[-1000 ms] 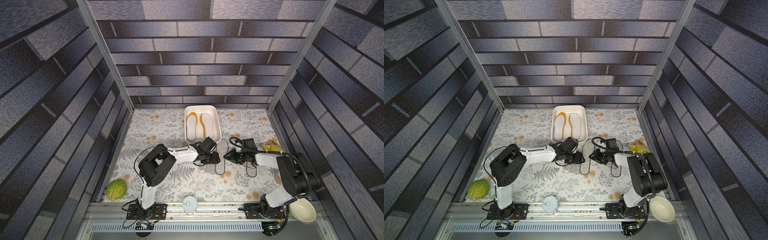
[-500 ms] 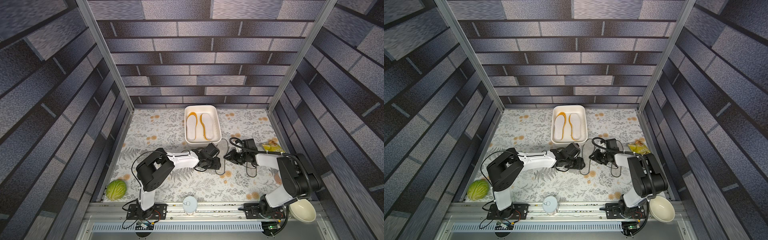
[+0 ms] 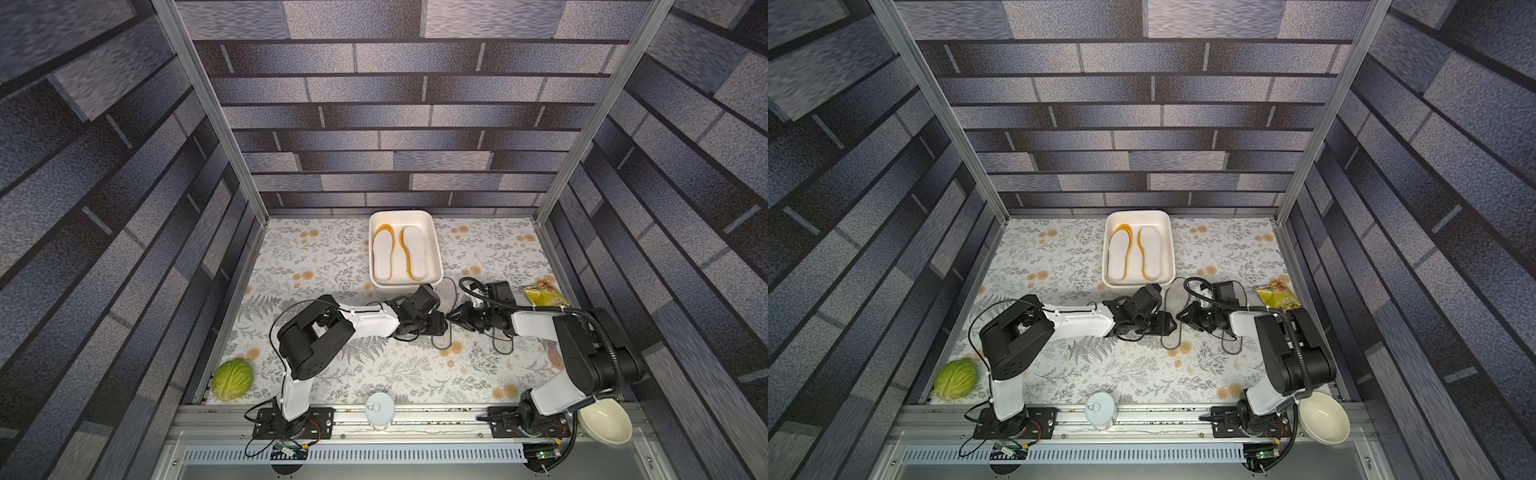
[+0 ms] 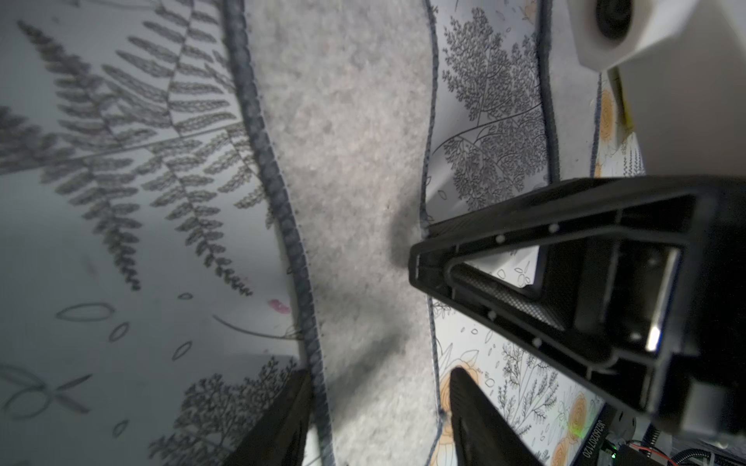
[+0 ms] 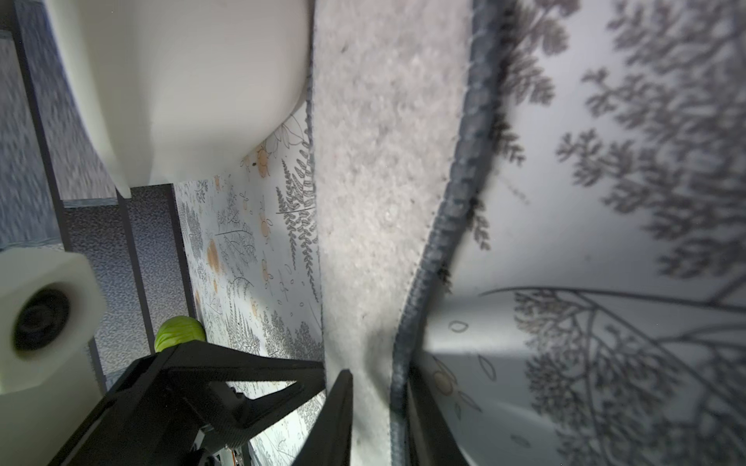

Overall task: Put the insoles into the storage box
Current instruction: Pick up the insole from the center of the board.

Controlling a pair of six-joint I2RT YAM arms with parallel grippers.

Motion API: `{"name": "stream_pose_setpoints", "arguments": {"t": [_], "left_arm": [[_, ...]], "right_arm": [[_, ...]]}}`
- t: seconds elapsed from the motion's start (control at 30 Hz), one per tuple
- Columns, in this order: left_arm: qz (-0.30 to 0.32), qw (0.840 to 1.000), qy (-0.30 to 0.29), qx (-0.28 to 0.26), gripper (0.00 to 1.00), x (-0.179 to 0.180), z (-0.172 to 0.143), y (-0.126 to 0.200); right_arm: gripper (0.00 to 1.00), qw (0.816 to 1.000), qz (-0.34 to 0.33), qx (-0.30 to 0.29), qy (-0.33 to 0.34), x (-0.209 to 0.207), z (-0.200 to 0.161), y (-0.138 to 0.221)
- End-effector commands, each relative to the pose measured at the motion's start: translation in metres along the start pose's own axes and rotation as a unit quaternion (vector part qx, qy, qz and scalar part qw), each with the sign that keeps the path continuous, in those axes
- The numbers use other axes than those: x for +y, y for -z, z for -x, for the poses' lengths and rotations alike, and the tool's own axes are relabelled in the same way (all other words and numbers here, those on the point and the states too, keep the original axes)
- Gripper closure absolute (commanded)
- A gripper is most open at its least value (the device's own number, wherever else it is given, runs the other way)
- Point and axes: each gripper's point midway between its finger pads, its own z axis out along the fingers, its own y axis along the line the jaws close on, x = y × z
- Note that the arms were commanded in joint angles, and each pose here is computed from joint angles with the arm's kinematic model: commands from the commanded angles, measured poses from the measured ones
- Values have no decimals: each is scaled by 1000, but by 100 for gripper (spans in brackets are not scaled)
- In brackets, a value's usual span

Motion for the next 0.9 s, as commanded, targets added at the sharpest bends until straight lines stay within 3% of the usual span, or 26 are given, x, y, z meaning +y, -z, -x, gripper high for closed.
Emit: {"name": "stream_pose_setpoints", "arguments": {"t": [0.0, 0.5, 0.87], "left_arm": [[57, 996, 24, 68, 42, 42, -44, -20], [56, 996, 22, 66, 43, 41, -44, -16], [50, 997, 23, 60, 42, 40, -42, -13]], "right_arm": [[75, 999, -11, 24, -32, -13, -19, -5], [76, 999, -34, 0, -20, -14, -12, 3], [90, 1000, -26, -12, -13, -6, -2, 4]]}}
